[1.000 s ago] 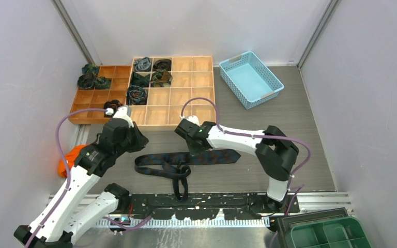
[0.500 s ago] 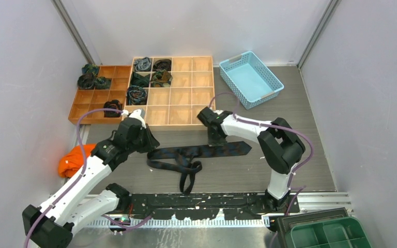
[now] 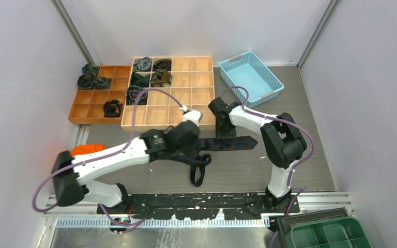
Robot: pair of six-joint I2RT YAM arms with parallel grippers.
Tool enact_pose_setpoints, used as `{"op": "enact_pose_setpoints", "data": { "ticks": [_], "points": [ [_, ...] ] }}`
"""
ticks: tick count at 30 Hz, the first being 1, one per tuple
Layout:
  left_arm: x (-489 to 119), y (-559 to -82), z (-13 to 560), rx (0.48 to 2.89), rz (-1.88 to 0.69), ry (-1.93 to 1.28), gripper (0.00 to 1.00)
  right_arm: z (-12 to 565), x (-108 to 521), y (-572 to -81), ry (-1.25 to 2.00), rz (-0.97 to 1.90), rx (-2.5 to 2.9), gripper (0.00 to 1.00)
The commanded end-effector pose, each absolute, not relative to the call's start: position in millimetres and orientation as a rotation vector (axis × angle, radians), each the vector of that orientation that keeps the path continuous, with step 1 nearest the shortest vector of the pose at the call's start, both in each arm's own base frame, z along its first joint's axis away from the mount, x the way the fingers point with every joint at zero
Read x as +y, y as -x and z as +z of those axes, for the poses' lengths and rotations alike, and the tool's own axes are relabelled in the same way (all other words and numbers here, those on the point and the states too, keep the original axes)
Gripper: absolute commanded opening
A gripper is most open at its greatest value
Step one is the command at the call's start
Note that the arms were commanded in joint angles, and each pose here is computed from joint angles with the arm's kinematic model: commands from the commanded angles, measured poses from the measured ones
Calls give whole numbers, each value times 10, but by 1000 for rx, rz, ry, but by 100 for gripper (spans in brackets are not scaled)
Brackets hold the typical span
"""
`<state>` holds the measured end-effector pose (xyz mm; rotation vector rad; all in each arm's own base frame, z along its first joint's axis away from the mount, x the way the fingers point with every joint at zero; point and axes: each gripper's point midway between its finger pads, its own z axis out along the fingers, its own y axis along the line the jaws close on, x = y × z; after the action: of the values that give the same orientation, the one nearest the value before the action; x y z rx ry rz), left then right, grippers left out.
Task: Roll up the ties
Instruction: Flatten out the tie at the center of the board.
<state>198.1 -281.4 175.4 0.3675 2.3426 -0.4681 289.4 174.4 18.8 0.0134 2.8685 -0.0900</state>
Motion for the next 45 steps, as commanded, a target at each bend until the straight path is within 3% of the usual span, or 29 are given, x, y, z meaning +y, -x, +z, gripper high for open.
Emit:
{"op": "enact_pose_setpoints", "data": {
  "ticks": [1, 6, 9, 12, 28, 31, 33, 38, 39, 45],
  "points": [
    [-2826, -2121, 1659, 2266, -144, -417, 20, 260, 1920, -2981, 22, 41, 2865, 45],
    [-2820, -2102, 1468, 2285, -88, -437, 33, 219, 1912, -2987, 8, 84, 2882, 46],
    [-2832, -1958, 1437, 2299, -120, -484, 52, 200, 1906, -3008, 5, 103, 2889, 52],
    [-2879, -1873, 1293, 2329, -169, -528, 62, 175, 1903, -3011, 10, 105, 2895, 56],
    [-3074, -1815, 798, 2349, -225, -645, 66, 118, 1820, -3046, -13, 99, 2904, 57],
    [-3111, -1785, 719, 2372, -233, -665, 60, 106, 1816, -3060, -19, 101, 2904, 56],
    [-3111, -1759, 652, 2388, -237, -667, 49, 105, 1823, -3072, -20, 110, 2901, 56],
    [-3058, -1740, 582, 2404, -222, -651, 13, 86, 1834, -3088, -24, 115, 2901, 53],
    [-3030, -1727, 617, 2402, -231, -641, 1, 66, 1834, -3098, -26, 113, 2904, 52],
    [-2666, -1760, 1067, 2351, -180, -503, 0, -8, 1827, -3124, -35, 110, 2918, 52]
  ]
}}
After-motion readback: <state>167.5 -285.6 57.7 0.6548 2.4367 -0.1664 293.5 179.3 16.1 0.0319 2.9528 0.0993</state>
